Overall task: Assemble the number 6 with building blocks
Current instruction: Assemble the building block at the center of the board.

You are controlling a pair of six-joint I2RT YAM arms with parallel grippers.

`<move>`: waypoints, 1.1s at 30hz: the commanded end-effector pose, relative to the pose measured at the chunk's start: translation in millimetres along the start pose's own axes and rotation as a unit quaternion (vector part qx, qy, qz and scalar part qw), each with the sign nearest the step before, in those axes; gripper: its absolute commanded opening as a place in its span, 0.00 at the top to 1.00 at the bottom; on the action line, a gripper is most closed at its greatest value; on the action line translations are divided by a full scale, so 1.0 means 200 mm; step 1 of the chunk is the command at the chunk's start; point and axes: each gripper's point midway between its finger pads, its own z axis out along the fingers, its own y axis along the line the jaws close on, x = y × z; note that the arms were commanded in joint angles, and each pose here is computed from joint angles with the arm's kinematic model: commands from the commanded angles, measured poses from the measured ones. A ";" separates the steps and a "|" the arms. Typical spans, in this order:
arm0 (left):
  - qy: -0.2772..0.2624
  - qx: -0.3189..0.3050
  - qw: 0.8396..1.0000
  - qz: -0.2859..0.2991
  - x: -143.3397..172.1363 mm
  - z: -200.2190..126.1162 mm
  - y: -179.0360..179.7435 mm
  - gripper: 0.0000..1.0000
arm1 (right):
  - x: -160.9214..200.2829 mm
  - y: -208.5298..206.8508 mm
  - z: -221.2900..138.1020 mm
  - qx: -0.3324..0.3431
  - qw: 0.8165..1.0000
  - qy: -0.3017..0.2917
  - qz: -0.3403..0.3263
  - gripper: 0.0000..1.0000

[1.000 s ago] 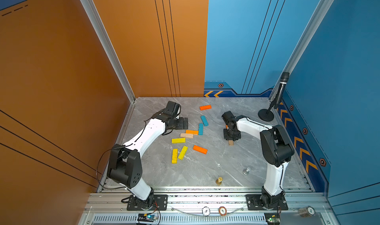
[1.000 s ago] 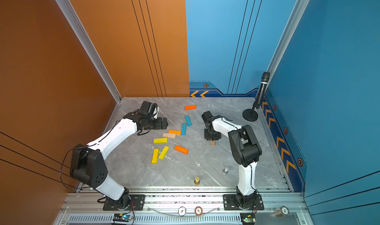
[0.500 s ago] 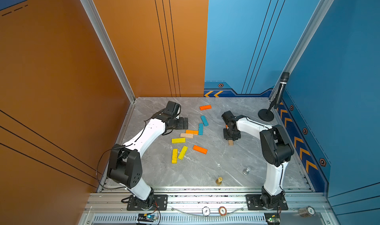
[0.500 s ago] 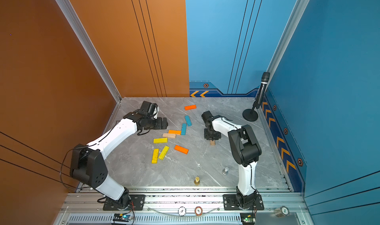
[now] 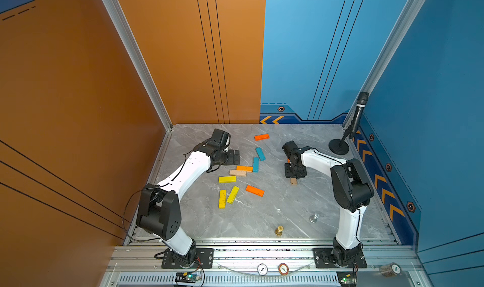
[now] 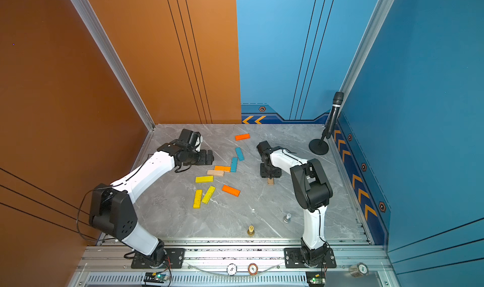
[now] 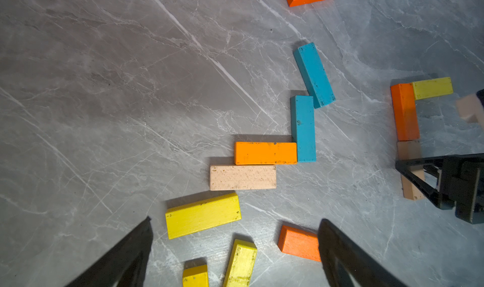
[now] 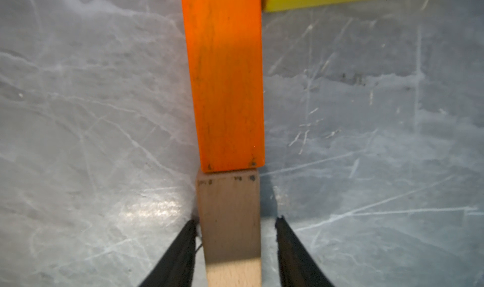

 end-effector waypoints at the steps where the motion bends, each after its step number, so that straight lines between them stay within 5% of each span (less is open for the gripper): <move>1: 0.009 -0.011 1.000 0.010 0.03 0.03 0.01 0.02 | 0.02 -0.03 -0.06 0.012 1.000 0.004 -0.002 0.39; 9: 0.015 -0.028 0.999 0.028 0.04 0.07 0.02 0.02 | -0.13 -0.03 -0.42 -0.032 0.996 -0.087 0.007 0.28; 18: 0.012 -0.036 0.995 0.089 -0.02 0.18 -0.16 0.02 | -0.17 -0.20 -0.67 -0.072 0.969 -0.230 0.061 0.27; 27: -0.001 -0.012 0.991 0.131 -0.32 0.59 -0.46 0.01 | -0.03 -0.26 -0.74 -0.134 0.931 -0.322 0.107 0.27; 33: -0.026 0.011 0.995 0.098 -0.52 0.87 -0.56 0.01 | 0.03 -0.25 -0.79 -0.166 0.918 -0.344 0.107 0.27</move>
